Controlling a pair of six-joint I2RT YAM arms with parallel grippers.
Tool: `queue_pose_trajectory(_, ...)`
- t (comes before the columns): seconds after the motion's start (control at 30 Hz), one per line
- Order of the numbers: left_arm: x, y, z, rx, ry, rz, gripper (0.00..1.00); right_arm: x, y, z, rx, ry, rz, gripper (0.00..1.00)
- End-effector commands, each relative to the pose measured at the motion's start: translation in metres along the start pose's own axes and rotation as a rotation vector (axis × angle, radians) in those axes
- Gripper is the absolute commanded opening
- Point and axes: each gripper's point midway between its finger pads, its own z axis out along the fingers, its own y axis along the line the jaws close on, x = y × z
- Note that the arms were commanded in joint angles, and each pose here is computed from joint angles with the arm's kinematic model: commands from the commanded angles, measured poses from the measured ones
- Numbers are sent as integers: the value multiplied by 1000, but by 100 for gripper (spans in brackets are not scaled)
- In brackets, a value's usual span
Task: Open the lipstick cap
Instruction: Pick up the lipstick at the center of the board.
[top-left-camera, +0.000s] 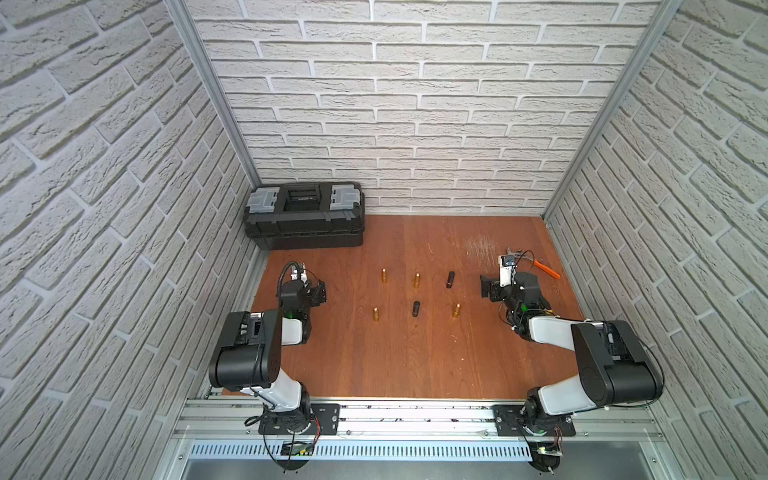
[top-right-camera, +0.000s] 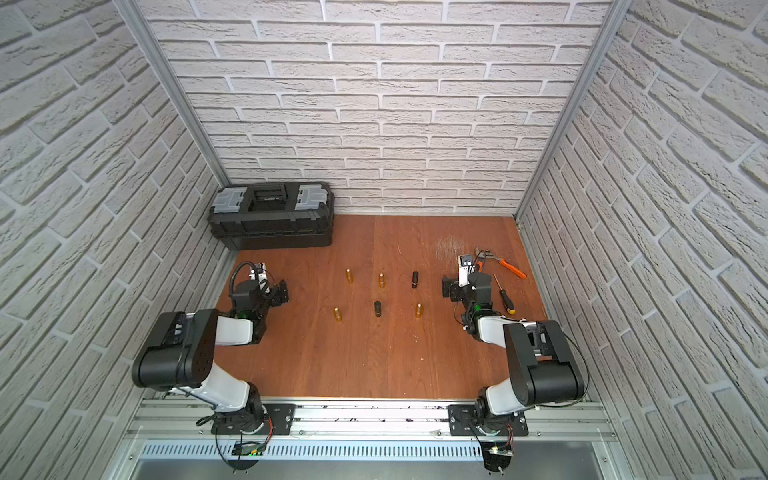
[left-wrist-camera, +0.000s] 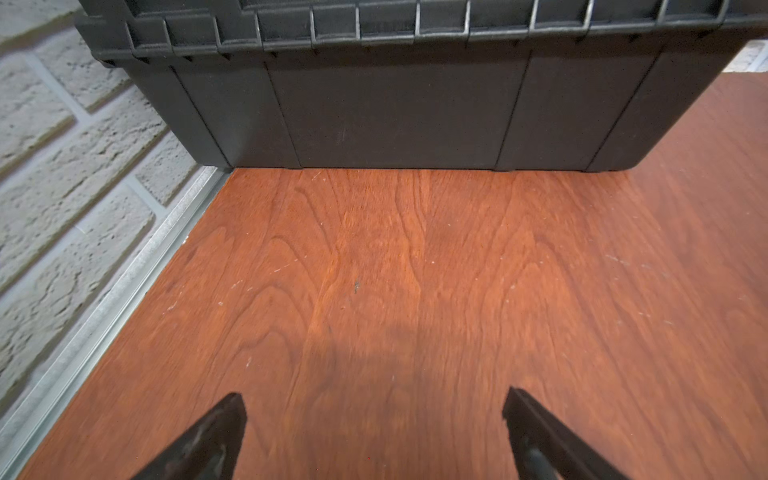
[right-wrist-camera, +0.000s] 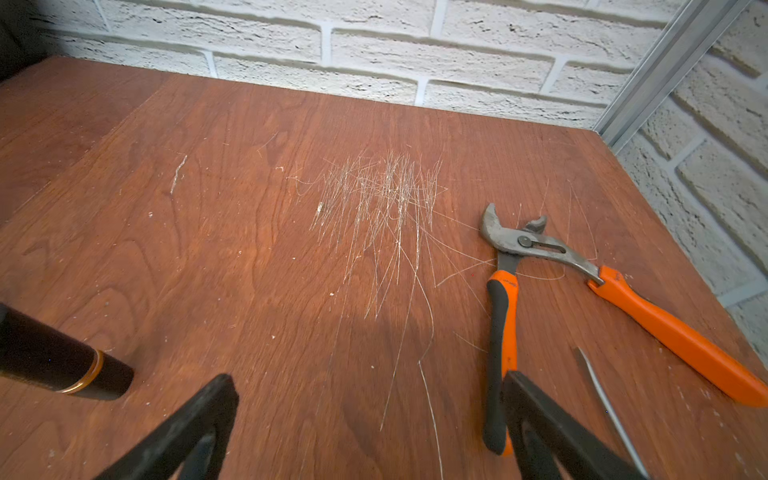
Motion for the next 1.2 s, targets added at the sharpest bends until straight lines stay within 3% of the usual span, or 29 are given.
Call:
queue_pose_trajectory(0.0,-25,1,0,2,-89,-12,98,-8,-3,-1,11,-41,7,100)
queue_pose_trajectory(0.67,-26,1,1,8,-87,-15,98,-7,-3,-1,12,-40,7,100)
queue_pose_trajectory(0.83,-33,2,1,1,-62,-11,98,-29,-14,-8,62,6,26,100)
queue_pose_trajectory(0.87,-36,2,2,-22,-40,-2,98,-38,-15,-12,59,14,31,100)
queue_pose_trajectory(1.0,-48,10,13,-94,259,19,98,-80,-15,-31,37,35,85,100)
queue_pose_trajectory(1.1,-66,-3,11,-59,348,24,98,-105,-23,-37,71,30,255,100)
queue_pose_trajectory(1.17,-79,-21,4,-28,350,34,98,-103,-34,-33,139,119,386,100)
